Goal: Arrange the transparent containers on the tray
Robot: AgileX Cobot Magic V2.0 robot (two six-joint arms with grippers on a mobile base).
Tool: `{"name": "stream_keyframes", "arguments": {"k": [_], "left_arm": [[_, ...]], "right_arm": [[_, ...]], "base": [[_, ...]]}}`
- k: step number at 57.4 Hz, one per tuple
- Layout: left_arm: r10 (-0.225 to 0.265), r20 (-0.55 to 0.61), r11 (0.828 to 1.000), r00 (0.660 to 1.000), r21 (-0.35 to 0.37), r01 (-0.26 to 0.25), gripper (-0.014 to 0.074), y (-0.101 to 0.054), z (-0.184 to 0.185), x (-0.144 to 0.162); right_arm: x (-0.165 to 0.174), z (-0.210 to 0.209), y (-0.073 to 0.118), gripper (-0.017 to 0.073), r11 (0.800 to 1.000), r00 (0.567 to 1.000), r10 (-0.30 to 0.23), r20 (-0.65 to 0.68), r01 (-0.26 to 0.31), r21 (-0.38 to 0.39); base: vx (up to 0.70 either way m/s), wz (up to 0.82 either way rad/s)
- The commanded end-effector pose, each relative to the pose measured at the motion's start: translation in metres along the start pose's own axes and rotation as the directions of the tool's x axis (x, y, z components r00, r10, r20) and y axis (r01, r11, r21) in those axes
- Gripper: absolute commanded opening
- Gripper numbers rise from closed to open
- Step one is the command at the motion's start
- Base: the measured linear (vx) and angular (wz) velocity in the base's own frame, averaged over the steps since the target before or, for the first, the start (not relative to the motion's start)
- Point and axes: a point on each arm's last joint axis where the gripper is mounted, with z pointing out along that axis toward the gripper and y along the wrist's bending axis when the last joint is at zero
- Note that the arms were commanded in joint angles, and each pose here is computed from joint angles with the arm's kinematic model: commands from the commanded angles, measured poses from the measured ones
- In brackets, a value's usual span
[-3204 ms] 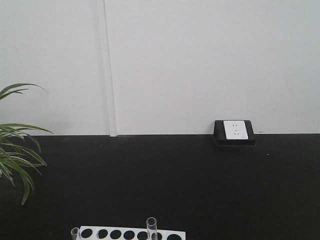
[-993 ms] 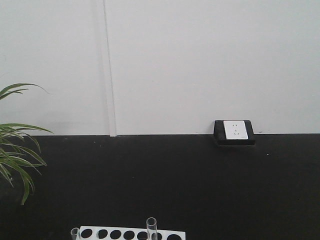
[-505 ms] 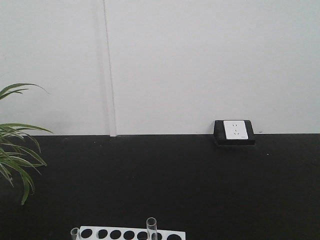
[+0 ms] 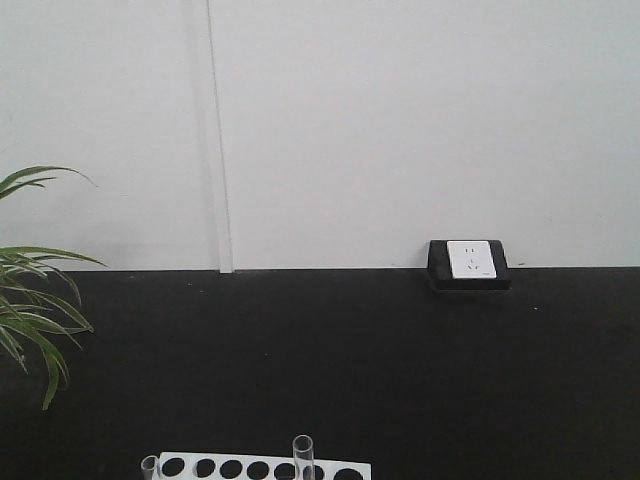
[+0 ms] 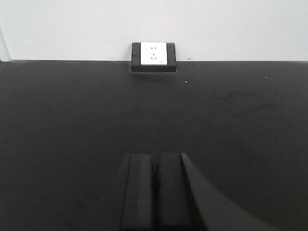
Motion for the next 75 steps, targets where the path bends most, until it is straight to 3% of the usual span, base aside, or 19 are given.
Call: {"name": "stream_keyframes", "arguments": {"k": [1,15,25,38,47,53,61,68,75], "left_arm": [[-0.006,0.083,1.000,0.997,0.017,0.005,0.0480,-0.002,0.003,-0.014],[-0.087,-0.023,0.996,0.996,0.033,0.088,0.0482,-0.005,0.032,-0.004],[-0.086,-0.016,0.995,0.996,0.057,0.087,0.0482,-0.009,0.054,-0.001],[-0.056,-0.082,0.983,0.995,0.171,0.070,0.0482,-0.034,0.072,0.029],[-0.126,-0.048,0.948,0.991,0.288,0.135,0.0482,-0.053,0.065,0.067],[-0.141,-0.027,0.931,0.990,0.337,0.141,0.0482,-0.058,0.058,0.086],[-0.077,0.011,0.906,0.997,0.418,0.065,0.0482,-0.066,0.053,0.103],[0.002,0.047,0.864,0.999,0.502,-0.025,0.0484,-0.076,0.057,0.107],[-0.028,0.059,0.852,0.998,0.523,-0.007,0.0500,-0.081,0.064,0.110]], "right_arm": [[-0.017,-0.001,0.000,0.0176,1.000,0.995,-0.014,0.096,0.015,-0.001],[-0.016,0.004,0.000,0.0333,1.000,0.997,-0.015,0.074,0.016,-0.002],[-0.015,0.007,0.000,0.0367,1.000,0.998,-0.016,0.068,0.016,-0.003],[-0.015,0.008,0.001,0.0367,1.000,0.998,-0.016,0.061,0.016,-0.004],[-0.015,0.008,0.001,0.0367,1.000,0.998,-0.016,0.061,0.016,-0.004],[-0.015,0.008,0.001,0.0367,1.000,0.998,-0.016,0.061,0.016,-0.004],[-0.015,0.008,0.001,0.0367,1.000,0.998,-0.017,0.061,0.017,-0.004],[-0.015,0.008,0.001,0.0367,1.000,0.998,-0.017,0.061,0.017,-0.004],[-0.015,0.008,0.001,0.0367,1.000,0.998,-0.017,0.061,0.017,-0.004]], "base": [[0.00,0.00],[0.00,0.00],[0.00,0.00],[0.00,0.00],[0.00,0.00],[0.00,0.00],[0.00,0.00],[0.00,0.00],[0.00,0.00]]}}
